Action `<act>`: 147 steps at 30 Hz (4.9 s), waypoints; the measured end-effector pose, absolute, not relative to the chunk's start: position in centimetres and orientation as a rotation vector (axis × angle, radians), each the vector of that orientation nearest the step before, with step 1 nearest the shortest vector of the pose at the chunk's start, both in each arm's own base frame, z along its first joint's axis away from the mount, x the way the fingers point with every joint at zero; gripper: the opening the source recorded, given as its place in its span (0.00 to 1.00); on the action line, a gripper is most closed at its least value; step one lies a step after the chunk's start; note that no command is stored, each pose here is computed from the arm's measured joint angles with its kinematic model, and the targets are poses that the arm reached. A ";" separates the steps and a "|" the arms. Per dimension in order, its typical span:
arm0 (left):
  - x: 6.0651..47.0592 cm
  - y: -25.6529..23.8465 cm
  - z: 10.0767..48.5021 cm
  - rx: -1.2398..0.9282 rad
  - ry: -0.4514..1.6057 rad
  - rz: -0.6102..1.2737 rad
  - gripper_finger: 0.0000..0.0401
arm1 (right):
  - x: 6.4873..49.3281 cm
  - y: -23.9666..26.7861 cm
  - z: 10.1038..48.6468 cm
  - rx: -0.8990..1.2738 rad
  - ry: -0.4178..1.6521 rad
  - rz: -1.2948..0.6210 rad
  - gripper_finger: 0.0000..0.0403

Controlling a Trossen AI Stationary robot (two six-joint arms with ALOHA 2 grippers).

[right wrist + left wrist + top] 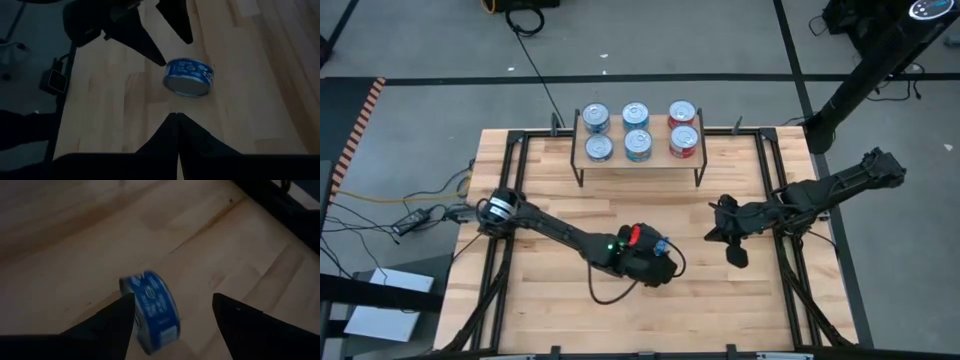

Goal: Stack canned seafood by type on shelf
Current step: Stack the blue can on top of the other blue can on the shelf

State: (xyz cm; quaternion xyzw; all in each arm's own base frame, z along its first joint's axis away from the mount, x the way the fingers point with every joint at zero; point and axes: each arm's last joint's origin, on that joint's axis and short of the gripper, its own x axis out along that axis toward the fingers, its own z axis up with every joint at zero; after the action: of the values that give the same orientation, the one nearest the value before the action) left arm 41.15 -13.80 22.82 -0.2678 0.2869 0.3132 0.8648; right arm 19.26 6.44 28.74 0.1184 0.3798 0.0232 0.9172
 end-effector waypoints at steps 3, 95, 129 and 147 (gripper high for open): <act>41.8 -14.1 22.4 -0.609 0.623 0.657 0.68 | 19.2 6.6 28.7 0.228 0.782 0.061 0.03; 46.7 -5.7 19.3 0.067 1.034 0.010 0.63 | 19.2 6.5 28.5 0.188 0.796 0.030 0.07; 43.3 -6.8 27.7 0.043 1.189 0.531 0.36 | 19.2 6.5 28.5 0.164 0.790 0.020 0.07; 41.6 -7.8 30.2 -0.013 1.017 0.545 0.36 | 19.2 6.5 28.5 0.141 0.787 0.031 0.07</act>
State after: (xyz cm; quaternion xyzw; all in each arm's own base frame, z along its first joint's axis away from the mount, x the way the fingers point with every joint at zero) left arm 41.59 -7.78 30.15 -0.0063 0.4809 0.2576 0.8381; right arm 19.19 6.50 28.50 0.0686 0.3831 0.0149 0.9210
